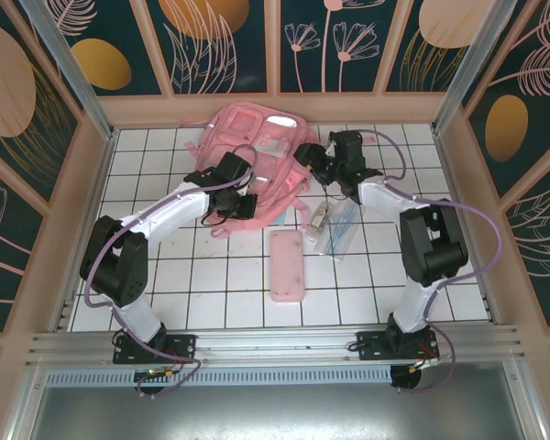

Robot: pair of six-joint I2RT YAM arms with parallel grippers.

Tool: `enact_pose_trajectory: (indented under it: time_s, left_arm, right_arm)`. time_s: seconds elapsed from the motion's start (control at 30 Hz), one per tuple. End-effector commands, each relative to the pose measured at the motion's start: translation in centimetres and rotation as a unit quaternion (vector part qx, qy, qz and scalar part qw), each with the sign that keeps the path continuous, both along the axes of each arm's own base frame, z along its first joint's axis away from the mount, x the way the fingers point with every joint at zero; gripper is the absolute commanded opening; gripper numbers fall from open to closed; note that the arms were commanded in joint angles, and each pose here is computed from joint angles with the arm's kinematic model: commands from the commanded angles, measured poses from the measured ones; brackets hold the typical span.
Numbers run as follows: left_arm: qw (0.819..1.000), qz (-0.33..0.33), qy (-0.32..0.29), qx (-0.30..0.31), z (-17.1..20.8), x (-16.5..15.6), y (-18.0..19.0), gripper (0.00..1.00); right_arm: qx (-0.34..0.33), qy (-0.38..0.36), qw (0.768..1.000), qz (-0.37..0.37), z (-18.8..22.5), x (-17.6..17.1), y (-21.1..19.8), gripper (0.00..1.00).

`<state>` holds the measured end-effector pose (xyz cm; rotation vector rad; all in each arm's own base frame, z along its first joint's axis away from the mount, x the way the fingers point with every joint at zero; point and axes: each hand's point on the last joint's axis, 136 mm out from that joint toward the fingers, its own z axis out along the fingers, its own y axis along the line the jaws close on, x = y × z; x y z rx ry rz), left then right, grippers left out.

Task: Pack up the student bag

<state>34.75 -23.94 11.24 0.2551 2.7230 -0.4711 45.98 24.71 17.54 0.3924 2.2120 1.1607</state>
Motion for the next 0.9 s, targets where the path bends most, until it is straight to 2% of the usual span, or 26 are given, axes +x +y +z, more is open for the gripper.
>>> enact_pose_trajectory:
  time_s: [0.0,0.03,0.17,0.23,0.47,0.6,0.67,0.7,0.73,0.83,0.87]
  left_arm:
    - [0.997,0.034,-0.063,-0.006,3.7,2.2,0.6,0.00]
    - [0.997,0.041,-0.068,0.000,3.8,2.4,0.9,0.03]
    - [0.996,0.055,-0.076,0.012,3.6,2.7,1.5,0.42]
    - [0.995,0.061,-0.079,0.024,3.4,2.8,1.9,0.51]
    - [0.987,0.076,-0.111,0.089,1.9,3.9,4.4,0.64]
    - [0.990,0.087,-0.089,0.067,-0.7,4.1,5.1,0.64]
    - [0.993,0.083,-0.073,0.049,-2.0,3.5,4.8,0.59]
    - [0.994,0.077,-0.066,0.041,-2.5,3.1,4.6,0.56]
    - [0.995,0.074,-0.059,0.031,-2.9,2.7,4.3,0.53]
    - [0.997,0.063,-0.042,-0.018,-3.9,1.3,3.1,0.40]
    - [0.997,0.063,-0.037,-0.033,-4.1,0.8,2.9,0.38]
  right_arm:
    - [0.019,0.018,0.999,0.023,-1.5,-2.2,2.0,0.66]
    - [0.027,0.020,0.999,0.031,-1.8,-2.5,2.9,0.66]
    - [0.057,0.035,0.996,0.053,-3.3,-2.8,6.1,0.66]
    - [0.070,0.043,0.995,0.057,-4.1,-2.6,7.2,0.66]
    - [0.072,0.088,0.993,0.031,-8.6,-2.0,8.3,0.63]
    - [0.037,0.092,0.995,0.009,-10.0,-1.7,7.8,0.63]
    - [0.035,0.090,0.995,0.008,-10.3,-1.4,7.9,0.61]
    - [0.041,0.088,0.995,0.012,-10.4,-1.3,8.2,0.54]
    - [0.054,0.085,0.995,0.019,-10.2,-1.2,8.6,0.43]
    - [0.095,0.077,0.992,0.032,-8.9,-0.7,9.3,0.03]
    - [0.110,0.072,0.991,0.036,-8.1,-0.6,9.3,0.00]
